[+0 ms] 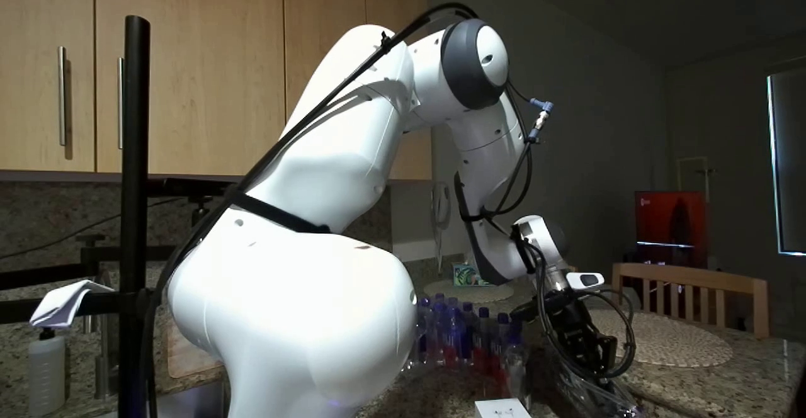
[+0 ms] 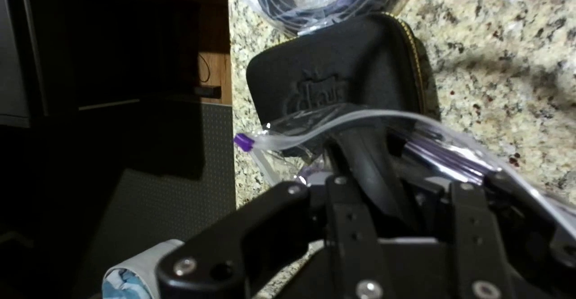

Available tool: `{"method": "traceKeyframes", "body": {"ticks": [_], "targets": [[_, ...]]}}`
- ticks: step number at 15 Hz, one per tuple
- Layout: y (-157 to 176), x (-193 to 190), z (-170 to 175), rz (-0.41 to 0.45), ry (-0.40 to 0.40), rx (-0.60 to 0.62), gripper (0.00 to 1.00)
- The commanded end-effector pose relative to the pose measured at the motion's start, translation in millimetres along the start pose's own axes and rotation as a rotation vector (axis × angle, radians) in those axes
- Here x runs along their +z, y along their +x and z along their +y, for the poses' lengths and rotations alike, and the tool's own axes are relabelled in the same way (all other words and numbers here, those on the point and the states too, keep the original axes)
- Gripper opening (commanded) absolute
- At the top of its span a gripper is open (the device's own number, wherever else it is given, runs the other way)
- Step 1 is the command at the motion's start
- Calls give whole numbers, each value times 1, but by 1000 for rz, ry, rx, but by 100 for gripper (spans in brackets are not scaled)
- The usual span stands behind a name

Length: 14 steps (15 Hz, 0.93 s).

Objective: Remove the black object from the purple packaging

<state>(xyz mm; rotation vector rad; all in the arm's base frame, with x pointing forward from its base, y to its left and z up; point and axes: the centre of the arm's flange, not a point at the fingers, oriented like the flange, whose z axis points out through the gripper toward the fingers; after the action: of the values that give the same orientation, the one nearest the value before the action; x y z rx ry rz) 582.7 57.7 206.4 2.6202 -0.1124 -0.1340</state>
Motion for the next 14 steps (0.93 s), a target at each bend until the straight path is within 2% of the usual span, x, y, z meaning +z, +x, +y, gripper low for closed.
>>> {"method": "traceKeyframes", "body": {"ticks": [1, 4, 6, 8, 11, 12, 14], "targets": [[-5, -32, 10, -79, -47, 6, 7], [-5, -46, 10, -140, -223, 79, 7], [-8, -59, 15, -180, -293, 87, 7], [-3, -72, 30, -296, -279, -30, 7], [5, -81, 45, -382, -228, -134, 7], [6, -82, 47, -366, -247, -56, 7], [11, -85, 56, -362, -240, -1, 7]]}}
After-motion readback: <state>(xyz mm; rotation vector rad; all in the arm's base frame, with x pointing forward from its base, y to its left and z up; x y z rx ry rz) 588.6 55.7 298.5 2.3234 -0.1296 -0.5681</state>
